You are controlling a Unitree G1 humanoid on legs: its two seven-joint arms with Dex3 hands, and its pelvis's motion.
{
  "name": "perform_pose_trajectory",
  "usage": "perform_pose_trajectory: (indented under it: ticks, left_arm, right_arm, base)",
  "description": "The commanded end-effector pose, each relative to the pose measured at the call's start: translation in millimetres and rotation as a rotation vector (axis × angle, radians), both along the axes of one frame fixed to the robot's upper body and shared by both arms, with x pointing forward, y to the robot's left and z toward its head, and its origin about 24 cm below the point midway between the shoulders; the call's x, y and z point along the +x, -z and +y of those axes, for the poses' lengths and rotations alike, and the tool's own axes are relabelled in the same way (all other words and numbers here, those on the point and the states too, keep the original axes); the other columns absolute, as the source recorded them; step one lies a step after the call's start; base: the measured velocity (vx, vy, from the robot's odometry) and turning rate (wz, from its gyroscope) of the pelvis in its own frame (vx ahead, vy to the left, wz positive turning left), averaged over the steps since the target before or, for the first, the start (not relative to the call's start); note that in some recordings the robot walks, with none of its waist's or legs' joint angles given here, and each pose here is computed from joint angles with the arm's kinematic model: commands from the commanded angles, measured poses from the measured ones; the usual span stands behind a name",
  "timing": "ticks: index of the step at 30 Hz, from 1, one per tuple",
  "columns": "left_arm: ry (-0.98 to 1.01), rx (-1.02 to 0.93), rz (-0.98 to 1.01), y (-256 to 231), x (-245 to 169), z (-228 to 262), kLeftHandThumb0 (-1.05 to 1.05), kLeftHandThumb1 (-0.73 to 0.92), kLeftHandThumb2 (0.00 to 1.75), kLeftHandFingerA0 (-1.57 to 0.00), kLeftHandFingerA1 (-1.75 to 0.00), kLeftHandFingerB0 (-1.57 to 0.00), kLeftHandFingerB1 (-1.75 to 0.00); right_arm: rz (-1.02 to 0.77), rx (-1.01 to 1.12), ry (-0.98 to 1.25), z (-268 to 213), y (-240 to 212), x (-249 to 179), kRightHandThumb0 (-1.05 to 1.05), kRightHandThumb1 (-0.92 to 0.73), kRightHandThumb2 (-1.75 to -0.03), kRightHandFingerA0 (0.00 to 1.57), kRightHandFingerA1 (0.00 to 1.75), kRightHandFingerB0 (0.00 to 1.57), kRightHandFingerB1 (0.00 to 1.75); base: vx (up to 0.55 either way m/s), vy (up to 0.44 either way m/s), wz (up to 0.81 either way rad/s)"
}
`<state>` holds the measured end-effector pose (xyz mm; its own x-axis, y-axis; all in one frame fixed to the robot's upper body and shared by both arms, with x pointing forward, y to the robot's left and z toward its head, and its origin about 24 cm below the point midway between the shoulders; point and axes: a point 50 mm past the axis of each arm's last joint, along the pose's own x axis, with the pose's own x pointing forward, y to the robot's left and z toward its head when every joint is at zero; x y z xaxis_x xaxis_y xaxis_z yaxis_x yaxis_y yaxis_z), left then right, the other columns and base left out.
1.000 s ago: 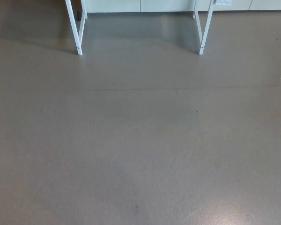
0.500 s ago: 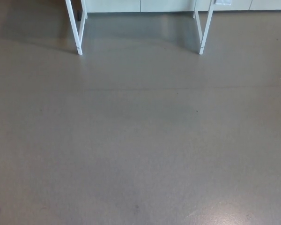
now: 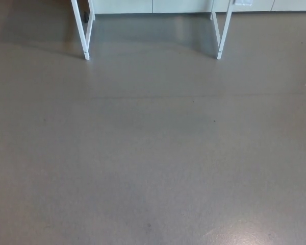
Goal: The robot walks towards a desk on which a file tray is kept in the middle and a toilet paper roll is kept on its right. The robot uses its right hand to hook on finger in the gap of the roll and grabs it, lifts it and places it on the tray.
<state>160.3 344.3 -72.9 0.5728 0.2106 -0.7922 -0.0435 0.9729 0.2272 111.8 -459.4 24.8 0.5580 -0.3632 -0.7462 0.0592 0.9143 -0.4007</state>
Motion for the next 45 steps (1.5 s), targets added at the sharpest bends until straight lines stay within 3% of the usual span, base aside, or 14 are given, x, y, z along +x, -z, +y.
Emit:
perform_pose_trajectory:
  ticks: [1, 11, 14, 16, 17, 23, 24, 25, 27, 35, 40, 41, 44, 45]
  left_arm:
    - [0.028, 0.038, -0.015, -6.5, -1.1, 8.2, -0.69, 0.86, 0.66, -0.18, -0.39, -0.2, -0.3]
    - [-0.188, -0.047, -0.117, -15.1, -8.6, 26.3, -0.67, 0.86, 0.66, -0.22, -0.4, -0.19, -0.29]
    - [-0.18, -0.035, -0.107, -15.6, -17.1, 32.6, -0.67, 0.86, 0.65, -0.17, -0.4, -0.16, -0.29]
    - [-0.211, -0.026, -0.068, -12.3, -29.2, 38.0, -0.71, 0.69, 0.96, -0.17, -0.5, -0.08, -0.42]
    - [-0.244, -0.031, -0.077, -11.1, -31.9, 38.4, -0.69, 0.67, 0.96, -0.2, -0.52, -0.14, -0.44]
    - [-0.281, -0.023, -0.052, -5.5, -44.9, 38.1, -0.68, 0.69, 1.0, -0.3, -0.57, -0.14, -0.45]
    - [-0.276, -0.024, -0.047, -3.6, -50.4, 35.9, -0.67, 0.86, 0.66, -0.46, -0.55, -0.27, -0.31]
    - [-0.282, -0.051, -0.021, -2.1, -50.1, 35.4, -0.71, 0.68, 1.01, -0.32, -0.6, -0.16, -0.45]
    - [-0.276, -0.056, 0.0, -0.8, -51.4, 36.3, -0.72, 0.83, 0.65, -0.3, -0.5, -0.21, -0.32]
    - [-0.223, -0.011, 0.035, -2.2, -65.3, 39.1, -0.7, 0.89, 0.67, -0.23, -0.49, -0.19, -0.32]
    - [-0.282, -0.001, 0.047, 5.8, -72.5, 42.0, -0.73, 0.69, 1.0, -0.25, -0.56, -0.16, -0.46]
    - [-0.285, -0.019, 0.032, 4.3, -75.8, 44.1, -0.72, 0.86, 0.66, -0.36, -0.56, -0.2, -0.34]
    - [-0.298, -0.022, 0.039, 5.1, -80.8, 44.7, -0.71, 0.87, 0.66, -0.37, -0.55, -0.22, -0.34]
    - [-0.382, -0.034, 0.053, 5.6, -87.7, 46.8, -0.71, 0.68, 1.03, -0.43, -0.67, -0.16, -0.46]
  right_arm:
    - [-0.041, 0.072, 0.087, -1.0, -5.9, -1.0, -0.43, -0.47, -0.71, 0.06, 0.46, 0.05, 0.19]
    - [-0.068, 0.001, 0.031, -3.9, -12.4, 6.6, -0.47, -0.51, -0.59, 0.17, 0.46, 0.06, 0.21]
    - [-0.112, -0.033, 0.035, -4.5, -15.3, 4.8, -0.33, -0.35, -0.9, 0.06, 0.53, 0.0, 0.5]
    - [-0.104, -0.025, 0.045, -4.5, -14.1, 3.1, -0.31, -0.37, -0.91, 0.06, 0.53, 0.0, 0.5]
    - [-0.099, -0.024, 0.043, -5.3, -13.7, 2.2, -0.42, -0.48, -0.57, 0.16, 0.47, 0.09, 0.25]
    - [-0.073, 0.012, 0.031, -6.2, -10.8, -0.4, -0.4, -0.49, -0.57, 0.17, 0.47, 0.05, 0.22]
    - [-0.103, 0.038, 0.069, -4.7, -9.2, -2.2, -0.4, -0.47, -0.57, 0.2, 0.48, 0.06, 0.24]
    - [-0.11, 0.035, 0.065, -4.5, -10.3, -2.6, -0.41, -0.48, -0.57, 0.18, 0.47, 0.07, 0.24]
    - [-0.096, 0.026, 0.071, -4.4, -8.6, -2.4, -0.31, -0.41, -0.93, 0.05, 0.51, 0.0, 0.51]
    - [-0.084, -0.028, 0.045, -2.7, -1.1, -10.5, -0.47, -0.41, -0.67, 0.39, 0.58, 0.07, 0.35]
    - [-0.081, -0.049, 0.023, 0.6, 5.9, -13.8, -0.45, -0.45, -0.64, 0.22, 0.52, 0.07, 0.36]
    - [-0.084, -0.048, 0.014, 3.9, 10.1, -12.5, -0.43, -0.46, -0.64, 0.21, 0.51, 0.07, 0.37]
    - [-0.1, -0.007, 0.016, 5.3, 11.2, -16.1, -0.3, -0.42, -0.92, 0.05, 0.53, 0.0, 0.51]
    - [-0.088, 0.015, 0.026, 5.1, 11.9, -17.2, -0.3, -0.4, -0.91, 0.06, 0.53, 0.0, 0.51]
  base:
    - [0.0, 0.0, 0.0]
    - [0.02, 0.025, 0.04]
    - [0.08, 0.179, -0.09]
    - [0.21, 0.288, -0.02]
    - [0.1, 0.21, -0.29]
    - [0.19, 0.116, -0.01]
    - [0.27, 0.017, 0.1]
    - [0.26, -0.011, 0.14]
    - [0.29, -0.075, 0.12]
    - [0.35, -0.133, 0.3]
    - [0.32, -0.108, 0.0]
    - [0.26, -0.049, -0.06]
    - [0.31, 0.017, -0.17]
    - [0.35, 0.071, -0.16]
